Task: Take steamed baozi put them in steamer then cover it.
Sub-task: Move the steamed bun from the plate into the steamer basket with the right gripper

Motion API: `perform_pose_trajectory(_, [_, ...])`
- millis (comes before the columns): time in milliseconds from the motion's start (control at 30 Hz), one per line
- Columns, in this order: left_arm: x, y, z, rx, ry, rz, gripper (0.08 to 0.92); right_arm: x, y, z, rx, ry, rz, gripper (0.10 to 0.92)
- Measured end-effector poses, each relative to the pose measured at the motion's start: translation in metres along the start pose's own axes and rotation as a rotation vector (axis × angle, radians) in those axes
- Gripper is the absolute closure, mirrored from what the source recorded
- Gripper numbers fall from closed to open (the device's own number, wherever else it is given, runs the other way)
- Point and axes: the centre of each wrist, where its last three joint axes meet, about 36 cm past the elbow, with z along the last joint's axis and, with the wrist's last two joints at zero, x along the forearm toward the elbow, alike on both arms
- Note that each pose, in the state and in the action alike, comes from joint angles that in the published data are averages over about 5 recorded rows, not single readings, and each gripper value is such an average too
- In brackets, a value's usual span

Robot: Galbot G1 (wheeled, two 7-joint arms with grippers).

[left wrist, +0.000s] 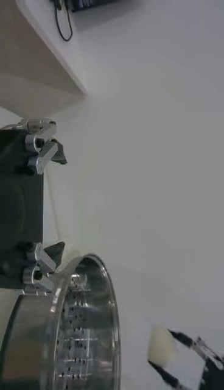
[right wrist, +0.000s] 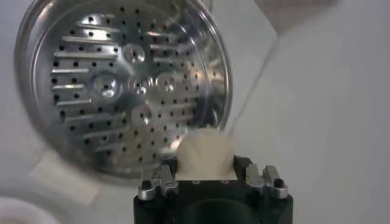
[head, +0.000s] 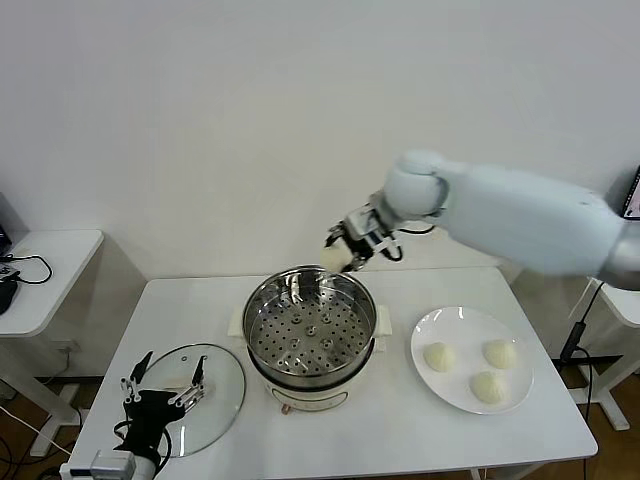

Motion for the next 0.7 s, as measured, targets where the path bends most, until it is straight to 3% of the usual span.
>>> perform_pose_trajectory(700, [-0.004,0.004,0.002,0.008,-0.003,-0.016,0.177,-0.106,-0.008,-0.027,0.385,-0.003,-0.082,0.437])
